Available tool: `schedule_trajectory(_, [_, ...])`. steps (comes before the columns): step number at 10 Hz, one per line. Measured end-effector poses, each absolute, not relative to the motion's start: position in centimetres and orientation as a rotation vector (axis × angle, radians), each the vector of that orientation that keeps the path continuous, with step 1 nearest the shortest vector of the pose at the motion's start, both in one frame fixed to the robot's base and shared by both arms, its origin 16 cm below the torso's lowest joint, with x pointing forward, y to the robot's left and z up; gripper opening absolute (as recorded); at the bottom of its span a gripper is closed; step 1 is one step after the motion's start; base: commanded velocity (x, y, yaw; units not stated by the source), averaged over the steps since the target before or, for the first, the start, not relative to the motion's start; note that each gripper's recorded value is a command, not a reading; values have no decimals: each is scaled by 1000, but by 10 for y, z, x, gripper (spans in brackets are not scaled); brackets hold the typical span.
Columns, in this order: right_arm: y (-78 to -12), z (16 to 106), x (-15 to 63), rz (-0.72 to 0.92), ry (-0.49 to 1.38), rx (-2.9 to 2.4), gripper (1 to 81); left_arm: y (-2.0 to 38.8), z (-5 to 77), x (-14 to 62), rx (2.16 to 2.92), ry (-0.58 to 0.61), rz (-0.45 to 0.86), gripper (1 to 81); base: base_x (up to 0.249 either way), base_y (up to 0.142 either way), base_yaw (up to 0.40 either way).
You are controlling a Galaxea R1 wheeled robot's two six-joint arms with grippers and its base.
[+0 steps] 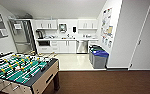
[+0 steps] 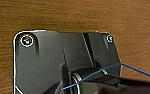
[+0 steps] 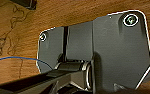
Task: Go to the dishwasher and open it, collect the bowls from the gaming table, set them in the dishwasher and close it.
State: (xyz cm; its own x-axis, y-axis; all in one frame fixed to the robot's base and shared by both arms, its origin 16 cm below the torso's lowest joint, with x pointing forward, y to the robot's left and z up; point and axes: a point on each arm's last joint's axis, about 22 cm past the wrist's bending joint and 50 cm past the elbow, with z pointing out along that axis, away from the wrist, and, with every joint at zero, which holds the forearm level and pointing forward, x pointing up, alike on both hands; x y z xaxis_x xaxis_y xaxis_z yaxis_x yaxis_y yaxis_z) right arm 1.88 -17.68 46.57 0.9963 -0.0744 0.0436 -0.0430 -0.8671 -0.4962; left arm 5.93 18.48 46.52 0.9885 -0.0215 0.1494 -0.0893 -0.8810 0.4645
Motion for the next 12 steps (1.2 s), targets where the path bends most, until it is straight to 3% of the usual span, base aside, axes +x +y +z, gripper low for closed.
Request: schedule_trajectory(12, [-178, 465, 24, -93, 82, -2626, 811, 185, 466, 60, 2644, -78, 192, 811, 129, 0, 0])
